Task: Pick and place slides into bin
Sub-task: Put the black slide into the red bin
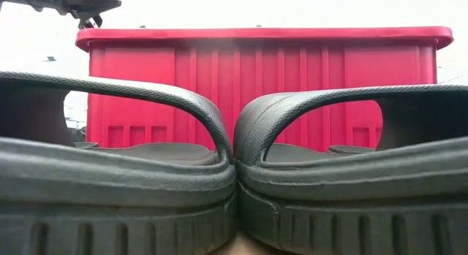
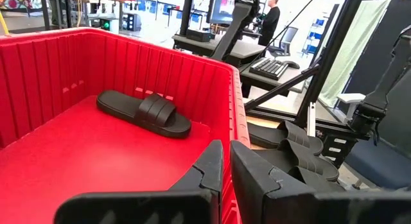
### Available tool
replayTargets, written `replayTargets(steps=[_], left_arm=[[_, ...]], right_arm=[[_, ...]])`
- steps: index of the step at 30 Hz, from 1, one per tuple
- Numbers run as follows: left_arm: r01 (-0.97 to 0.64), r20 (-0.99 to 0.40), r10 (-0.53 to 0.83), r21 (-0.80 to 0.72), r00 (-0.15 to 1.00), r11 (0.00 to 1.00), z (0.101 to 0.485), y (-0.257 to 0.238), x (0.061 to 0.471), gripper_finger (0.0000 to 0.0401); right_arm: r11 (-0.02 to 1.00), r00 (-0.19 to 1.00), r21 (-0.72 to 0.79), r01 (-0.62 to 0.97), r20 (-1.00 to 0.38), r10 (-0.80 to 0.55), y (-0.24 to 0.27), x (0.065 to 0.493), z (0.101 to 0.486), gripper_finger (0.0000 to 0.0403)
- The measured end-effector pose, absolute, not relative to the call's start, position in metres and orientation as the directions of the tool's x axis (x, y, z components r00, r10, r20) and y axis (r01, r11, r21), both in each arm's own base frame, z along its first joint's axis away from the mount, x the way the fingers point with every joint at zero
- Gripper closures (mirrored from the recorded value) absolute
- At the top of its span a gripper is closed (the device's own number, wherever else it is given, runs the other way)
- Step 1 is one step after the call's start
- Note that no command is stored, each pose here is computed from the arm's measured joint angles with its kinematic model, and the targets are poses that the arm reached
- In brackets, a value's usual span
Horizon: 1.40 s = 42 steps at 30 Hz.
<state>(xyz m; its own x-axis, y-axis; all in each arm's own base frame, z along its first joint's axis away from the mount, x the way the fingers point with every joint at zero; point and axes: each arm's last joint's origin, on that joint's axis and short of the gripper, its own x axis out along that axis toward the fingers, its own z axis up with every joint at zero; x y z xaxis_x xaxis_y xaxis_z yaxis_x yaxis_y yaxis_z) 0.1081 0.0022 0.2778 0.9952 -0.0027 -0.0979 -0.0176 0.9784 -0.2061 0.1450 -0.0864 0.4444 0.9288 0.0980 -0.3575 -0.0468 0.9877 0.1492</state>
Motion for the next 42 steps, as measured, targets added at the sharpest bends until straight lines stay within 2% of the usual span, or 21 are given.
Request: replayTargets(steps=[5,12,18,25,29,32,37,42], left_arm=[[-0.011,-0.062,-0.004,-0.239,0.998,0.971,0.281,0.002,0.108,0.0375],[0.051,0.142,0.021,-0.488,0.990,0.871,0.301,0.003,0.108,0.0375],[0.047,0.231,0.082,-0.505,0.970,0.862,0.310,0.005,0.108,0.0375],[0.140,0.267,0.029,-0.593,0.963,0.793,0.313,0.003,0.111,0.0375],[0.243,0.346,-0.087,-0.438,0.934,0.865,0.321,0.000,0.117,0.0376],[0.243,0.364,-0.122,-0.308,0.923,0.920,0.339,-0.004,0.124,0.0394],[0.081,0.340,-0.053,-0.069,0.939,0.994,0.395,-0.011,0.126,0.0400],[-0.077,0.219,0.059,0.073,0.974,0.994,0.434,-0.019,0.126,0.0401]], right_arm=[[0.962,0.926,0.183,-0.201,-0.284,0.248,-0.070,0.138,0.452,0.0400],[0.954,0.921,0.159,-0.255,-0.260,0.289,-0.059,0.137,0.456,0.0402],[0.954,0.920,0.164,-0.250,-0.266,0.287,-0.060,0.139,0.455,0.0402],[0.953,0.920,0.170,-0.251,-0.265,0.290,-0.059,0.138,0.456,0.0402],[0.953,0.918,0.163,-0.254,-0.269,0.291,-0.059,0.138,0.455,0.0402],[0.953,0.915,0.162,-0.257,-0.277,0.294,-0.059,0.137,0.454,0.0402],[0.935,0.896,0.271,-0.230,-0.315,0.312,-0.055,0.137,0.450,0.0402],[0.932,0.878,0.274,-0.238,-0.349,0.327,-0.032,0.127,0.450,0.0402]])
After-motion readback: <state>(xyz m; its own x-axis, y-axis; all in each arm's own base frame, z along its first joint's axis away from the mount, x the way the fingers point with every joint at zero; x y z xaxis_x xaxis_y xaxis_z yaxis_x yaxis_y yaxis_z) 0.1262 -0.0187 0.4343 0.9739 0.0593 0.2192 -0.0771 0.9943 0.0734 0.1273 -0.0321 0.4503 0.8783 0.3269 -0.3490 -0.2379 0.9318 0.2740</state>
